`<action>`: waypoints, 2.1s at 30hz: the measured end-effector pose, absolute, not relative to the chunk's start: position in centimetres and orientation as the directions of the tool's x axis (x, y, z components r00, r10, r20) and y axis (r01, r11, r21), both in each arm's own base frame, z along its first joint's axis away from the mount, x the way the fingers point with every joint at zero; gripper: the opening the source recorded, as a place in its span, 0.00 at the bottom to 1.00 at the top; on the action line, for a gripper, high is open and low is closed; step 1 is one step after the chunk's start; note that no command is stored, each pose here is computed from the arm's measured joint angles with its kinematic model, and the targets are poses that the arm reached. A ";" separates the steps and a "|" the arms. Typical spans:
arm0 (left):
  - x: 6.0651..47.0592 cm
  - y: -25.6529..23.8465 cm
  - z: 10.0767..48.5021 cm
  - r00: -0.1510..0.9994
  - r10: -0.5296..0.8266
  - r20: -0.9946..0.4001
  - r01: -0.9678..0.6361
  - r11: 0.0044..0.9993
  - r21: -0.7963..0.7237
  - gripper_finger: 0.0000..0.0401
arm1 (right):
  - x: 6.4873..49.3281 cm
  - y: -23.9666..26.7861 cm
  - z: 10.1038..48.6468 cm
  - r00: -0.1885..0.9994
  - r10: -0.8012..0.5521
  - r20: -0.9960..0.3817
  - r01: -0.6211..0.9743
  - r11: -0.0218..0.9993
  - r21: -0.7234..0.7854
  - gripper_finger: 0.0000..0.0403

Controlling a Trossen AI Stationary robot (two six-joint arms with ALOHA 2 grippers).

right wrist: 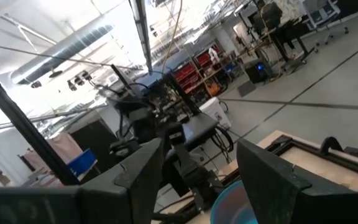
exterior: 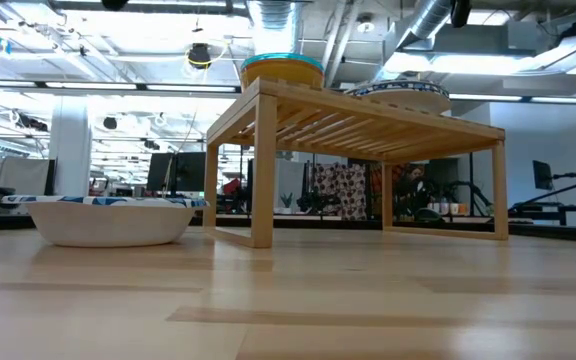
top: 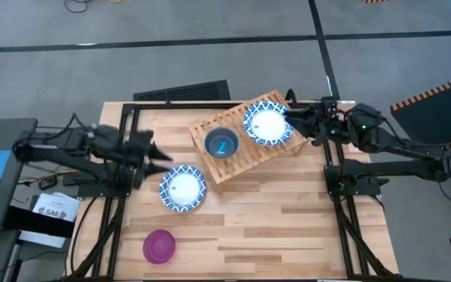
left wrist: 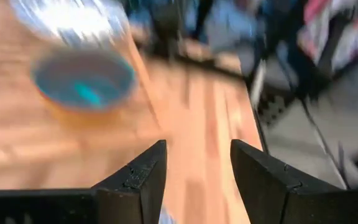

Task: Place and stack bowls onto a shelf
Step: Stack the purple bowl on top of the blue bowl on the shelf

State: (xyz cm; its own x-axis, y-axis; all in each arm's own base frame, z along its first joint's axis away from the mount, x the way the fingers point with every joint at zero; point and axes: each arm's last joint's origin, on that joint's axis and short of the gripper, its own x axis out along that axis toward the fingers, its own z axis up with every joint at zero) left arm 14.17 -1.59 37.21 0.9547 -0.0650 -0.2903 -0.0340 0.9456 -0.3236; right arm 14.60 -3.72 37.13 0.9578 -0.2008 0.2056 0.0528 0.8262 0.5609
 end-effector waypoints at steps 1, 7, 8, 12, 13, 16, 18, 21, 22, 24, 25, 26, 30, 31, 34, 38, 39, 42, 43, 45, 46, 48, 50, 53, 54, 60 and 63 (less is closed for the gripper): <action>14.6 -2.3 36.9 0.934 -0.095 -0.345 -0.026 0.943 -0.331 0.40 | 14.7 -3.7 37.1 0.959 -0.198 0.202 0.052 0.826 0.562 0.58; 16.9 -8.8 32.6 0.660 -0.328 -0.676 0.070 0.922 -0.380 0.40 | 14.7 -3.6 37.1 0.961 -0.193 0.200 0.049 0.826 0.561 0.58; 17.0 -10.0 31.7 0.600 -0.347 -0.721 0.083 0.923 -0.376 0.40 | 14.7 -3.6 37.1 0.961 -0.193 0.200 0.049 0.826 0.561 0.58; 17.3 -14.5 28.4 0.408 -0.348 -0.844 0.124 0.937 -0.326 0.40 | 14.7 -3.6 37.0 0.963 -0.193 0.189 0.055 0.825 0.562 0.58; 17.4 -15.4 27.7 0.379 -0.340 -0.860 0.140 0.940 -0.310 0.40 | 14.7 -3.6 36.9 0.964 -0.194 0.180 0.061 0.825 0.561 0.58; 17.4 -17.4 25.6 0.341 -0.262 -0.903 0.165 0.962 -0.216 0.40 | 14.7 -3.6 36.6 0.969 -0.195 0.149 0.083 0.831 0.550 0.58; 17.5 -18.0 24.2 0.346 -0.184 -0.920 0.141 0.980 -0.143 0.40 | 14.8 -3.6 36.3 0.973 -0.196 0.121 0.098 0.827 0.553 0.58; 17.3 -18.0 22.2 0.307 -0.114 -0.945 0.075 0.993 -0.095 0.40 | 14.8 -3.6 36.0 0.977 -0.197 0.085 0.117 0.823 0.556 0.58; 17.2 -17.9 21.5 0.284 -0.109 -0.953 0.055 0.994 -0.097 0.40 | 14.8 -3.6 35.9 0.977 -0.197 0.077 0.122 0.822 0.557 0.58; 16.9 -17.8 20.4 0.257 -0.117 -0.959 0.013 0.993 -0.117 0.40 | 14.8 -3.6 35.8 0.978 -0.197 0.073 0.124 0.822 0.556 0.58; 16.8 -17.7 19.9 0.252 -0.130 -0.959 -0.001 0.991 -0.134 0.40 | 14.8 -3.6 35.8 0.978 -0.197 0.072 0.125 0.822 0.556 0.58; 16.8 -17.8 19.5 0.256 -0.151 -0.955 -0.009 0.987 -0.159 0.40 | 14.8 -3.6 35.8 0.978 -0.197 0.071 0.126 0.822 0.555 0.58; 16.8 -17.8 18.3 0.268 -0.205 -0.941 -0.035 0.974 -0.222 0.40 | 14.8 -3.6 35.7 0.978 -0.197 0.062 0.131 0.821 0.555 0.58; 16.7 -17.8 18.0 0.269 -0.204 -0.941 -0.046 0.973 -0.224 0.40 | 14.8 -3.6 35.7 0.979 -0.197 0.058 0.132 0.821 0.556 0.58; 16.4 -17.5 17.2 0.266 -0.198 -0.944 -0.087 0.970 -0.228 0.40 | 14.8 -3.7 35.6 0.979 -0.198 0.047 0.138 0.819 0.556 0.58; 15.9 -17.1 16.2 0.216 -0.212 -0.953 -0.145 0.958 -0.246 0.39 | 14.8 -3.7 35.3 0.980 -0.198 0.022 0.152 0.817 0.556 0.58; 15.8 -17.1 16.1 0.201 -0.225 -0.953 -0.150 0.955 -0.257 0.38 | 14.8 -3.7 35.3 0.980 -0.198 0.020 0.153 0.817 0.556 0.58; 15.9 -17.2 16.3 0.168 -0.270 -0.948 -0.149 0.944 -0.295 0.27 | 14.8 -3.7 35.2 0.980 -0.198 0.009 0.160 0.816 0.556 0.58; 16.0 -17.3 16.4 0.156 -0.288 -0.945 -0.142 0.940 -0.310 0.21 | 14.8 -3.7 35.2 0.980 -0.198 0.002 0.163 0.815 0.557 0.58; 16.3 -17.3 16.7 0.136 -0.324 -0.936 -0.141 0.929 -0.342 0.07 | 14.8 -3.7 35.1 0.980 -0.198 -0.006 0.168 0.818 0.551 0.58; 16.5 -17.3 16.9 0.128 -0.338 -0.932 -0.146 0.924 -0.355 0.04 | 14.8 -3.7 35.1 0.980 -0.198 -0.006 0.170 0.823 0.543 0.58; 17.0 -17.1 17.6 0.119 -0.362 -0.925 -0.158 0.913 -0.377 0.02 | 14.8 -3.7 35.1 0.980 -0.198 -0.006 0.170 0.826 0.538 0.58; 17.5 -17.0 19.0 0.132 -0.396 -0.909 -0.145 0.899 -0.413 0.01 | 14.8 -3.7 35.1 0.980 -0.198 -0.006 0.170 0.826 0.537 0.58; 18.0 -16.1 22.4 0.157 -0.436 -0.886 -0.122 0.882 -0.455 0.00 | 14.8 -3.7 35.1 0.980 -0.199 -0.007 0.171 0.827 0.535 0.58; 18.0 -15.5 23.7 0.168 -0.440 -0.882 -0.119 0.879 -0.461 0.00 | 14.8 -3.7 35.1 0.980 -0.199 -0.008 0.172 0.827 0.535 0.58; 18.8 -9.7 33.0 0.360 -0.322 -0.876 -0.209 0.887 -0.412 0.00 | 14.8 -3.7 34.9 0.980 -0.198 -0.024 0.180 0.825 0.535 0.58; 19.8 -5.7 37.2 0.465 -0.192 -0.864 -0.280 0.894 -0.349 0.00 | 14.9 -3.7 34.8 0.980 -0.198 -0.033 0.186 0.830 0.525 0.58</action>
